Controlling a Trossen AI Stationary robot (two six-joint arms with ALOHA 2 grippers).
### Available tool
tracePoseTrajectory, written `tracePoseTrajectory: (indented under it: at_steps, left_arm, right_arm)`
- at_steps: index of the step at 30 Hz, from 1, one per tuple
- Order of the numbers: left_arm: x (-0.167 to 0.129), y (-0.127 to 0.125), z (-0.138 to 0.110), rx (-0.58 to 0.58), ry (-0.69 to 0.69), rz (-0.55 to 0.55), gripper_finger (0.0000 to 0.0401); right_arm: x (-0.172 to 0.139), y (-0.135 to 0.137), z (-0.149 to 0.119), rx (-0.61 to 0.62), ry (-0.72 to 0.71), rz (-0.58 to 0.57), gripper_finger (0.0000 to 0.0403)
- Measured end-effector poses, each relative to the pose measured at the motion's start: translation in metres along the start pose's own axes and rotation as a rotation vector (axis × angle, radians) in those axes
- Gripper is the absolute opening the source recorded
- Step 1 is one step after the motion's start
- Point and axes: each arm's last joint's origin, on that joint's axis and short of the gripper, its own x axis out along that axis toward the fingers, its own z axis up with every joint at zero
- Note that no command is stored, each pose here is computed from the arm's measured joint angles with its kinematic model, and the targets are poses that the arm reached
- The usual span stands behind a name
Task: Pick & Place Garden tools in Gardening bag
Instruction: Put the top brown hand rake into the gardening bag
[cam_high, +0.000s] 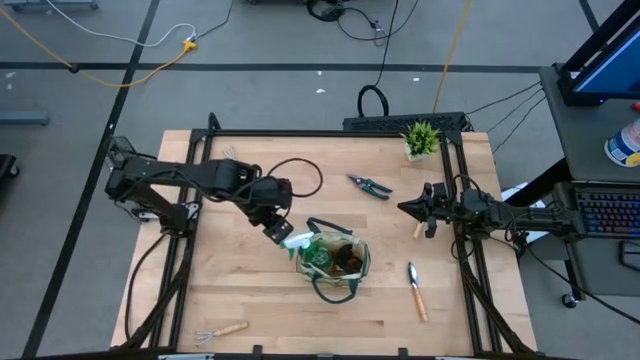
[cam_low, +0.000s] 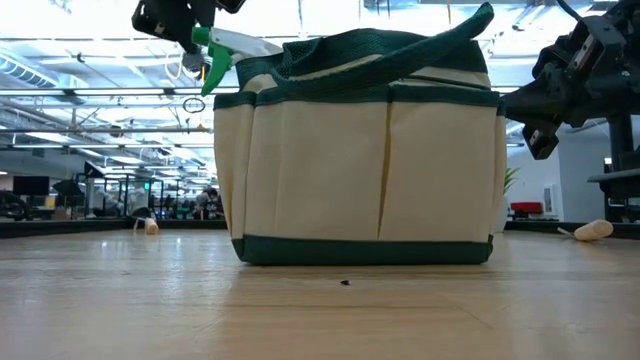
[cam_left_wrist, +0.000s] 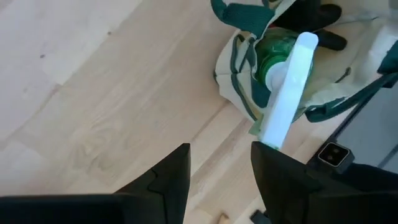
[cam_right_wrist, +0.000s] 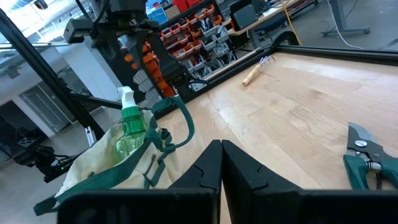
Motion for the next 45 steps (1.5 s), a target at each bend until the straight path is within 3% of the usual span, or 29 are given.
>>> tracePoseTrajectory:
  at_steps: [6,17,32,39,45]
  left_arm:
    - [0.001,0.004,-0.001,0.013,-0.029,0.075,0.0175]
    - [-0.009,0.043,0.011,-0.09,-0.122,0.448,0.0175]
    - [-0.032,0.119,0.063,-0.232,-0.164,0.58,0.0175]
    - [-0.039,0.138,0.071,-0.044,-0.125,0.673,0.0175]
    - [-0.043,0.149,0.075,0.195,-0.028,0.714,0.0175]
  right_arm:
    - [0.0,0.0,0.0,0.0,0.0,0.0,0.0]
    - [0.0,0.0,0.0,-0.001,-0.001,-0.001,0.0]
    - [0.0,0.0,0.0,-0.001,-0.001,-0.001,0.0]
    - [0.0,0.0,0.0,-0.001,-0.001,-0.001,0.0]
    - [0.0,0.0,0.0,0.0,0.0,-0.001,0.0]
